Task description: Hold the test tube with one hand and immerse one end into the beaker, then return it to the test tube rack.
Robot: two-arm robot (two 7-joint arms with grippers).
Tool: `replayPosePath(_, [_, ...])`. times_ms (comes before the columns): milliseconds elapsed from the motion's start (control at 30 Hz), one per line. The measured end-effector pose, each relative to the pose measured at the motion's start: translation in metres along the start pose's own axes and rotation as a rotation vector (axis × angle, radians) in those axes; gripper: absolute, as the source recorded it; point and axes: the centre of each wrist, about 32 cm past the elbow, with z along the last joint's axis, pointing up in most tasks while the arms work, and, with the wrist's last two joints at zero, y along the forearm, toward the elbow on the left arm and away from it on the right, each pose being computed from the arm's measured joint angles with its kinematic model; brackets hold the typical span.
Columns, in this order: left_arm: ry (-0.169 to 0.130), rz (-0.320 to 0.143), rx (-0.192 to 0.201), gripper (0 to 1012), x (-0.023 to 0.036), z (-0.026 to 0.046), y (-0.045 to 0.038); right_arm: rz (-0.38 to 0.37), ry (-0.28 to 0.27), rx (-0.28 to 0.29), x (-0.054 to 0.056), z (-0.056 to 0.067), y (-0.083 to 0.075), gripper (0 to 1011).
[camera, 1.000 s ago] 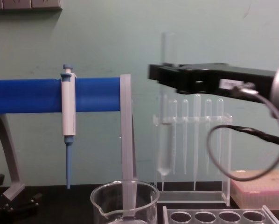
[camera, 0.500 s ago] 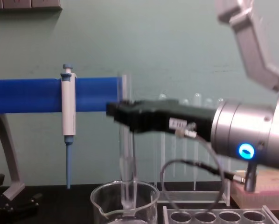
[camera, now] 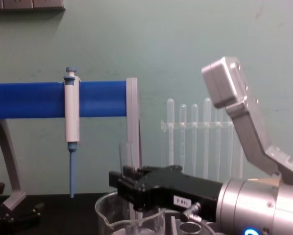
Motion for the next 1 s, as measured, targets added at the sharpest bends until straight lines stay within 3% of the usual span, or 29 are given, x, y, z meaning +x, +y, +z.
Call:
replayPosePath(200, [0.000,0.000,0.000,1000,0.0000,0.0000,0.0000,-0.001,-0.002,-0.007,-0.0019,-0.0072,-0.0006,225])
replayPosePath(1000, [0.000,0.000,0.000,1000,0.0000,0.0000,0.0000,-0.006,-0.006,-0.004,-0.0020,-0.0054,-0.0018,226])
